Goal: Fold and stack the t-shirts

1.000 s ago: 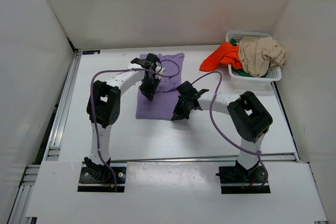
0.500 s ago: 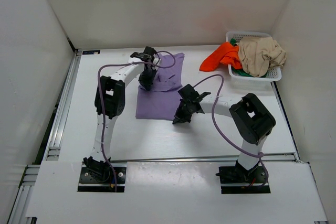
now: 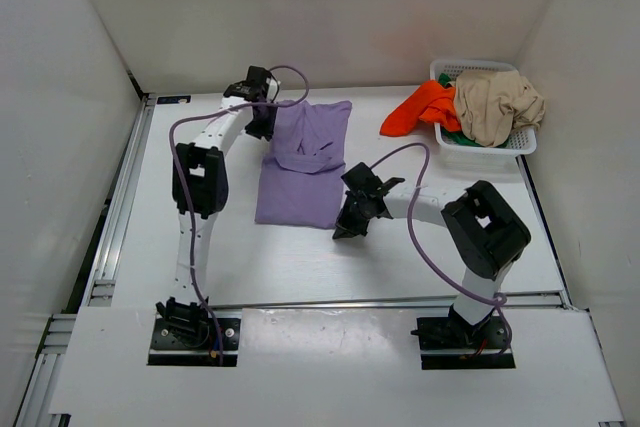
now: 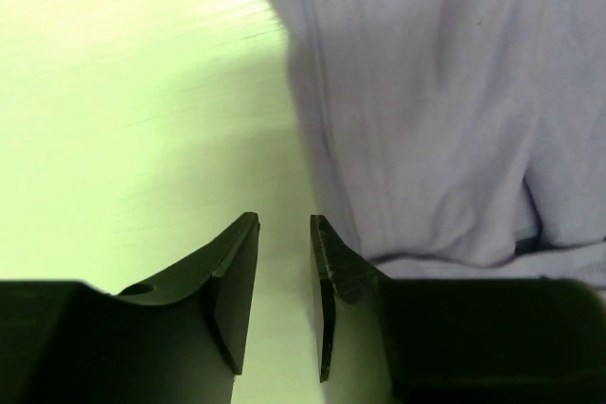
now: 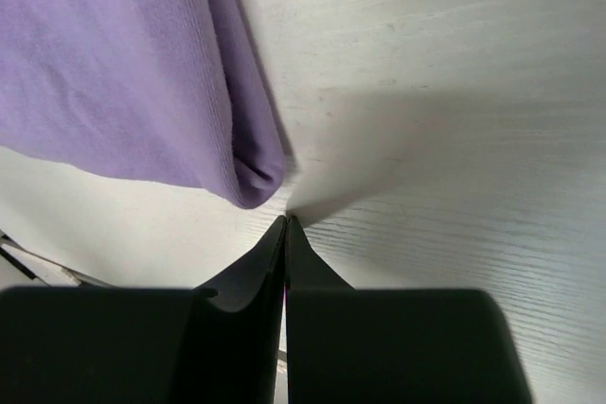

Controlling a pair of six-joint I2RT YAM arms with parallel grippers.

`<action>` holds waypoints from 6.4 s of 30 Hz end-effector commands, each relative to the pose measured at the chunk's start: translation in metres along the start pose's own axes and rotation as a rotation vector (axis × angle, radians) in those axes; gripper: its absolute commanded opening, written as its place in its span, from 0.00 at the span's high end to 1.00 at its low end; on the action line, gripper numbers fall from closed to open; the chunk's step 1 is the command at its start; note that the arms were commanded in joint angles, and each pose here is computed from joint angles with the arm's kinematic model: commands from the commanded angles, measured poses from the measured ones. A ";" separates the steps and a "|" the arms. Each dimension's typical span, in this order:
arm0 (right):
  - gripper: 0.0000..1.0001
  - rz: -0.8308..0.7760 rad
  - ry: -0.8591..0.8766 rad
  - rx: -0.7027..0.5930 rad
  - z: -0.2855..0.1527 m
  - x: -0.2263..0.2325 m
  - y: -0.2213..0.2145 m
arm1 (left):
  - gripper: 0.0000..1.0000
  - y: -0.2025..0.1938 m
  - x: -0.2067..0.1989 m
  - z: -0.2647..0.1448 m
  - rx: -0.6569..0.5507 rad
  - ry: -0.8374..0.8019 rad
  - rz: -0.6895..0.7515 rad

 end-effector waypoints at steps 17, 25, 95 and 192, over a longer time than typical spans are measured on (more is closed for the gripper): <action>0.37 -0.028 0.095 -0.030 -0.018 0.007 0.026 | 0.45 -0.136 0.006 -0.115 0.384 -0.407 -0.207; 0.53 0.039 0.061 0.021 0.008 0.005 0.028 | 0.43 -0.175 -0.010 -0.099 0.503 -0.501 -0.248; 1.00 -0.198 0.107 0.136 -0.065 -0.129 -0.117 | 0.34 -0.246 -0.245 -0.139 0.029 -0.214 0.747; 1.00 -0.104 0.072 0.057 -0.072 -0.133 -0.113 | 0.19 -0.229 -0.078 -0.276 -0.208 -0.280 0.413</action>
Point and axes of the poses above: each gripper's point midway between its finger pads, its own z axis out along the fingers, its own x axis along the line the jaws close on, y = z × x, the point moved 4 cm from there along -z, back along the fingers, and after that the axes turned 6 degrees about -z, right-handed, at the moved point
